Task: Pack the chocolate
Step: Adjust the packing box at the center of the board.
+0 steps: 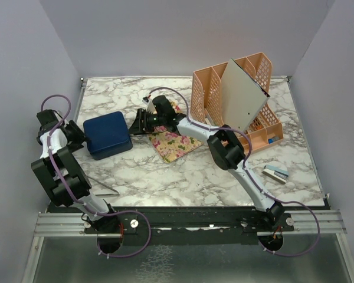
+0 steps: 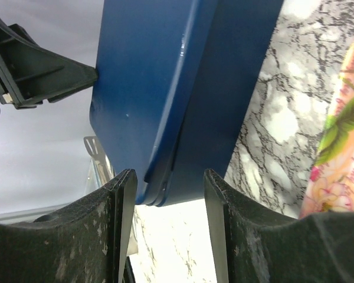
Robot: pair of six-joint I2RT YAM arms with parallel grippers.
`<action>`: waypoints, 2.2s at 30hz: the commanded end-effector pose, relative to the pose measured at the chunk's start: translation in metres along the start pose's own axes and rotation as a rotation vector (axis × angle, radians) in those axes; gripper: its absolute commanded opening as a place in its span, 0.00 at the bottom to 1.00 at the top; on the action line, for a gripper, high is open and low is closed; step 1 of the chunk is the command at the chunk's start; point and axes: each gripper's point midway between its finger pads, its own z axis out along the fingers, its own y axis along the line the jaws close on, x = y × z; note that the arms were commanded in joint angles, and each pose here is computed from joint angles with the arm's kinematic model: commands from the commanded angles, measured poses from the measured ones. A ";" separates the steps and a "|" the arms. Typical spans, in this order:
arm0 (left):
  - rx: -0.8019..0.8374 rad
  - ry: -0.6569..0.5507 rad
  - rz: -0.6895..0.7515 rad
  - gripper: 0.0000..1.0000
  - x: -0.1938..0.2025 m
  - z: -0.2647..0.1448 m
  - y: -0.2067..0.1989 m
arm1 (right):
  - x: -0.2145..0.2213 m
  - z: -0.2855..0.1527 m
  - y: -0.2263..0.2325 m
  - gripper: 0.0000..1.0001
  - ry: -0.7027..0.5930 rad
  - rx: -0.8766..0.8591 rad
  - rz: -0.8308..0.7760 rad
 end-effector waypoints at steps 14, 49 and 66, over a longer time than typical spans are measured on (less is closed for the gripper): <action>0.083 0.059 -0.017 0.43 0.036 -0.006 -0.017 | 0.030 0.015 0.020 0.40 0.088 -0.056 -0.026; 0.024 -0.032 0.002 0.30 0.034 -0.043 -0.022 | 0.024 -0.017 0.029 0.54 0.053 0.074 -0.099; 0.015 -0.029 -0.016 0.73 0.033 -0.023 -0.015 | 0.005 -0.007 0.010 0.63 0.000 0.126 -0.143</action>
